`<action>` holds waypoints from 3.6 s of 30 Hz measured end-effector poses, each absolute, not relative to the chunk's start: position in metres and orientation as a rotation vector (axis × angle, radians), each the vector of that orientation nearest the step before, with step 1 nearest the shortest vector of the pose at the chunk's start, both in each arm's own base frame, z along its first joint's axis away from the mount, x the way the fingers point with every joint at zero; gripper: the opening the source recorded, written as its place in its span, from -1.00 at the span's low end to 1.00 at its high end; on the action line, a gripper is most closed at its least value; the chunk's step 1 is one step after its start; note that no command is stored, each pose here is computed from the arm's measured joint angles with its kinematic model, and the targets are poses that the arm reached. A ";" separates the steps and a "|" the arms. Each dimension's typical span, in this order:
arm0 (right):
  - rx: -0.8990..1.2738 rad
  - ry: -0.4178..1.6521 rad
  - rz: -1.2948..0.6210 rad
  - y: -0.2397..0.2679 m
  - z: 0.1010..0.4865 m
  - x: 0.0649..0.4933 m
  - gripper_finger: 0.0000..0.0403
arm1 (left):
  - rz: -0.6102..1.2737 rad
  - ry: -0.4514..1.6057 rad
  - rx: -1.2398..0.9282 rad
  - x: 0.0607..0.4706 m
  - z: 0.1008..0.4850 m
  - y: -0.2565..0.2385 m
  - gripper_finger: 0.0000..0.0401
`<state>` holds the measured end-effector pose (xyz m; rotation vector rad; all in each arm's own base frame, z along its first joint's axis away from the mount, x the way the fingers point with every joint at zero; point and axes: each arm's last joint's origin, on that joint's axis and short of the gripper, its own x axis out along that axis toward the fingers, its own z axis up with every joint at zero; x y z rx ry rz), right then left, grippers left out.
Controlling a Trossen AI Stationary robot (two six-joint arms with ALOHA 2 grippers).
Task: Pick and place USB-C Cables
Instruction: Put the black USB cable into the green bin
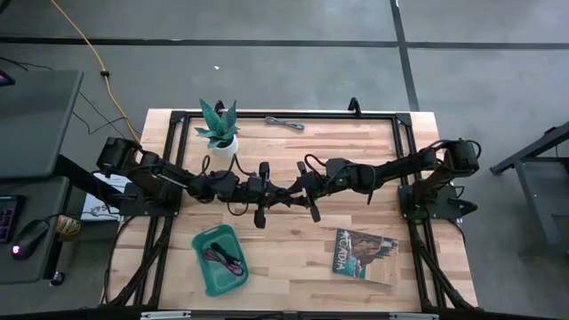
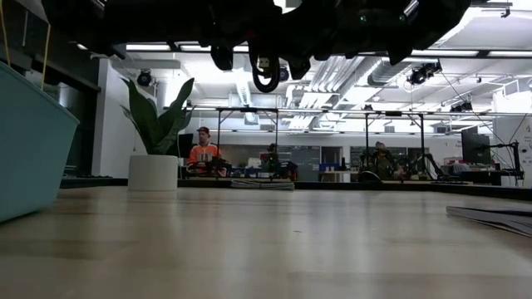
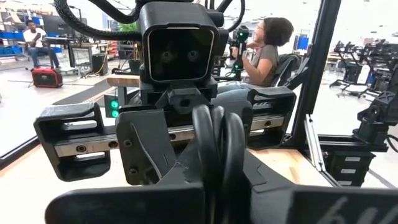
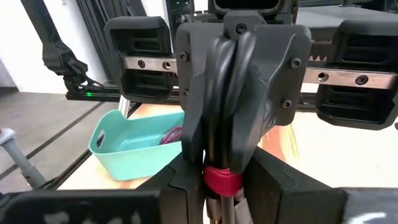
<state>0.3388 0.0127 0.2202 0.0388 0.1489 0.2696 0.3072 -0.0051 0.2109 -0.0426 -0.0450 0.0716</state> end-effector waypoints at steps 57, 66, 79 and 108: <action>0.005 -0.039 0.073 0.023 0.262 0.184 0.15 | 0.284 -0.012 0.053 0.214 0.246 0.002 -1.00; 0.002 -0.023 0.073 0.023 0.260 0.184 0.15 | 0.270 -0.034 0.075 0.173 0.248 0.003 -1.00; -0.002 -0.017 0.072 0.023 0.259 0.184 0.15 | 0.264 -0.032 0.053 0.168 0.246 0.003 -1.00; -0.007 -0.015 0.063 0.021 0.259 0.185 0.15 | -0.275 0.610 0.187 0.184 0.289 -0.113 -1.00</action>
